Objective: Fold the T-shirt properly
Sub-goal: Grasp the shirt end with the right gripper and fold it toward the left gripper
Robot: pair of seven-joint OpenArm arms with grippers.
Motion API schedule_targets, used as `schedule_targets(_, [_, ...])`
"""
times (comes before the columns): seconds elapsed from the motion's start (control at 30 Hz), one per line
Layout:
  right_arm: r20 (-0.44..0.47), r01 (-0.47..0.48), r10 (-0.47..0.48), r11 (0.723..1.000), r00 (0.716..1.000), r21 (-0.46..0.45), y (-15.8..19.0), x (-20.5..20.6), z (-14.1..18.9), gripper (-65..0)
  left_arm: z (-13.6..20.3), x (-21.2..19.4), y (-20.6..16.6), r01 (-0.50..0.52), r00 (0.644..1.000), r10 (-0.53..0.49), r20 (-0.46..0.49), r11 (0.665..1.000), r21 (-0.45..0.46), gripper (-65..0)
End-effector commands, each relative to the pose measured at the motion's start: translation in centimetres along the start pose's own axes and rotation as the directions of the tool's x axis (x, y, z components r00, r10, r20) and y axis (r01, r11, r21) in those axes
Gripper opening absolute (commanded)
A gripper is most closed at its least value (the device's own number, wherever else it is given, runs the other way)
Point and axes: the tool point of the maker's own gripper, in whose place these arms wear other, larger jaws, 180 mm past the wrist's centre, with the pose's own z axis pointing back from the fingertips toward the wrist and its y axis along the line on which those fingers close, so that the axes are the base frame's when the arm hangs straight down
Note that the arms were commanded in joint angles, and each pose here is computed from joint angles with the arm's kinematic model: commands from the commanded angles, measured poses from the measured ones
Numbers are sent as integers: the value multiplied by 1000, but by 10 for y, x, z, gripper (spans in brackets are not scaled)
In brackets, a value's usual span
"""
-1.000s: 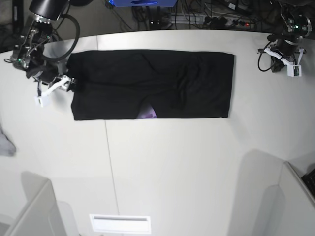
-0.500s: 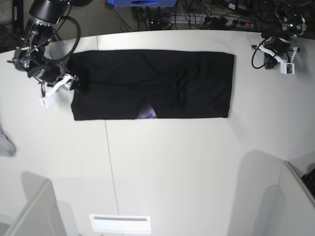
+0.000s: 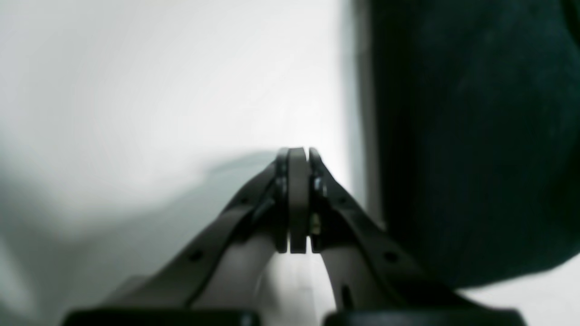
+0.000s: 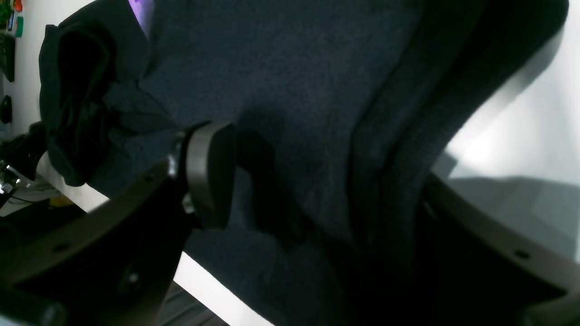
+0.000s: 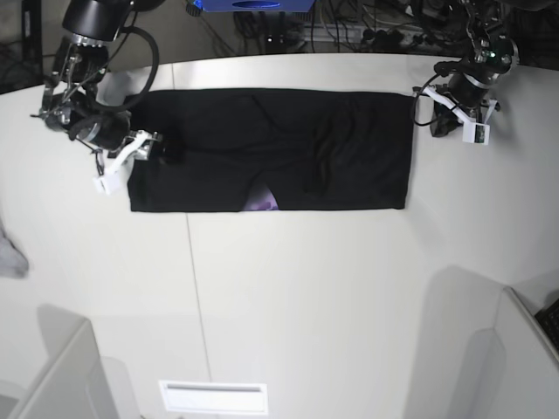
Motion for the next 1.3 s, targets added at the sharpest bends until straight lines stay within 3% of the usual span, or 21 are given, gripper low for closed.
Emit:
schedule_targets(0.0, [-70, -14, 10, 999, 997, -52, -11, -13, 4, -275, -1, -8, 2, 18, 999, -17, -50, 1000, 14, -650])
schedule_targets(0.1, [-74, -15, 12, 999, 997, -51, -11, -14, 3, -318, -6, -6, -9, 24, 998, -24, -51, 1000, -3, -650])
schedule_targets(0.3, [-52, -30, 28, 998, 998, -47, -9, 1, 1, -650, -27, -3, -47, 40, 997, -44, -61, 997, -72, -650])
schedule_targets(0.57, [16, 31, -29, 992, 999, -123, -26, 52, 12, -650, -36, -2, -101, 88, 993, -101, -59, 979, -185, -650])
schedule_targets(0.7, [7, -49, 51, 990, 999, -131, -8, 73, 11, -650, -39, 3, -116, 103, 992, -117, -49, 970, -219, -650])
schedule_targets(1.27, [33, -137, 140, 988, 990, -72, 83, 83, -1, -650, -42, 9, -117, 75, 996, -83, -33, 976, -203, -650])
